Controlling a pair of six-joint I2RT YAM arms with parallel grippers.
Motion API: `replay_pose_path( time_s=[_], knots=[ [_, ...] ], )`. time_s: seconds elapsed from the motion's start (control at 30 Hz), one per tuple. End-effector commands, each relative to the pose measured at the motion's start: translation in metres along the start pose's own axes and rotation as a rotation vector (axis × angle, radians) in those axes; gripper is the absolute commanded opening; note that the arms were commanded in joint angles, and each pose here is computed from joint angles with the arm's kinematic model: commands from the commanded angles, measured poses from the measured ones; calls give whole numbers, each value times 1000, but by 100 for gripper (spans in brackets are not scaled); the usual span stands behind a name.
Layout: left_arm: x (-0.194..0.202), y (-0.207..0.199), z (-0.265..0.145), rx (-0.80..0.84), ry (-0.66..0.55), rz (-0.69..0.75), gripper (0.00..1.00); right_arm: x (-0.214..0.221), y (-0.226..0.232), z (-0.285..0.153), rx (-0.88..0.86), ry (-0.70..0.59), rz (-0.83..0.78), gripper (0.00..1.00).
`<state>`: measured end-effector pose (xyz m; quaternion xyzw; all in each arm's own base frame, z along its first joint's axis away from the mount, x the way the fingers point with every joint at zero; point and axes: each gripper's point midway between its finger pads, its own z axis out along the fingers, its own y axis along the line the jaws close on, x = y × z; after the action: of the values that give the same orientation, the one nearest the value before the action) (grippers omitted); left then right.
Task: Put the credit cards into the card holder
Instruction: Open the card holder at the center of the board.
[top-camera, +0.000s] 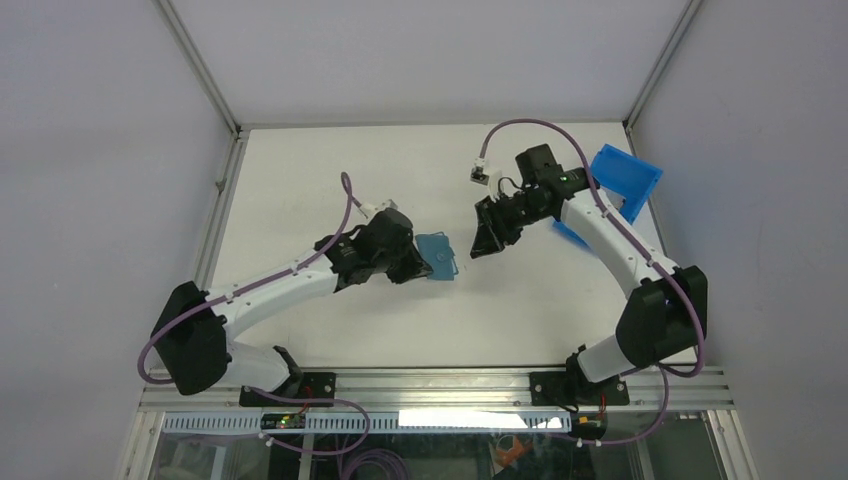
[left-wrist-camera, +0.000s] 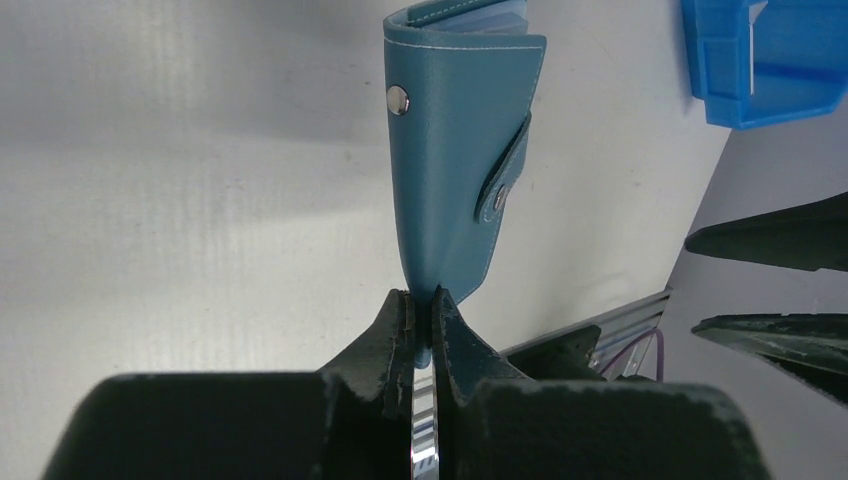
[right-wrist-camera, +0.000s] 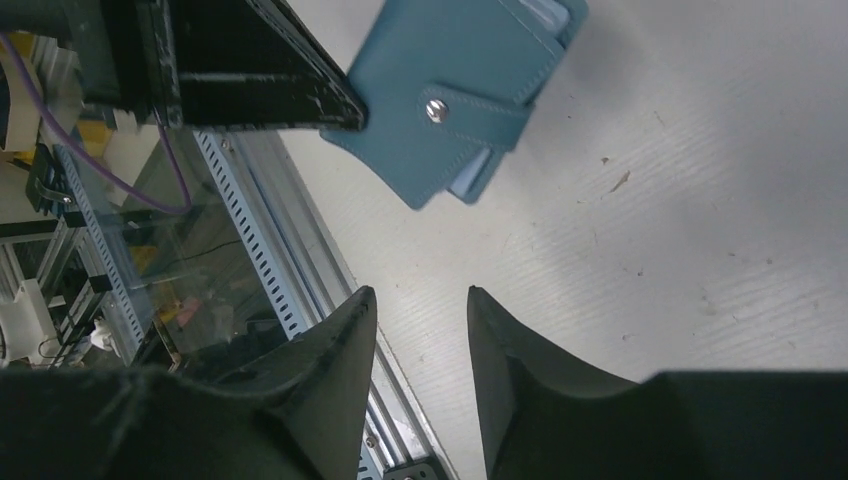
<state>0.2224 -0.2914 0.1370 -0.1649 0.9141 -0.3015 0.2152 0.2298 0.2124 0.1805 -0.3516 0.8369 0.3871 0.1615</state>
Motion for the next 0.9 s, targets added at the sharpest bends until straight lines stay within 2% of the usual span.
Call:
replay_pose_path(
  time_s=[0.0,0.23,0.53,0.7,0.77,0.87],
  knots=[
    [-5,-47,4,71,-49,-52,0,-20,10,14,40,-10,-46,42],
    [7,-75,9,98,1,-42,0,-22,-15,32,227,23,-35,44],
    [11,-89,10,115,32,-26,0,-22,-36,51,384,125,-85,45],
    [18,-92,13,122,67,-11,0,-32,-39,49,407,114,-96,53],
    [19,-94,12,133,77,3,0,-34,-38,52,390,118,-95,51],
    [19,-97,10,151,76,23,0,-30,-40,55,388,139,-89,40]
  ],
)
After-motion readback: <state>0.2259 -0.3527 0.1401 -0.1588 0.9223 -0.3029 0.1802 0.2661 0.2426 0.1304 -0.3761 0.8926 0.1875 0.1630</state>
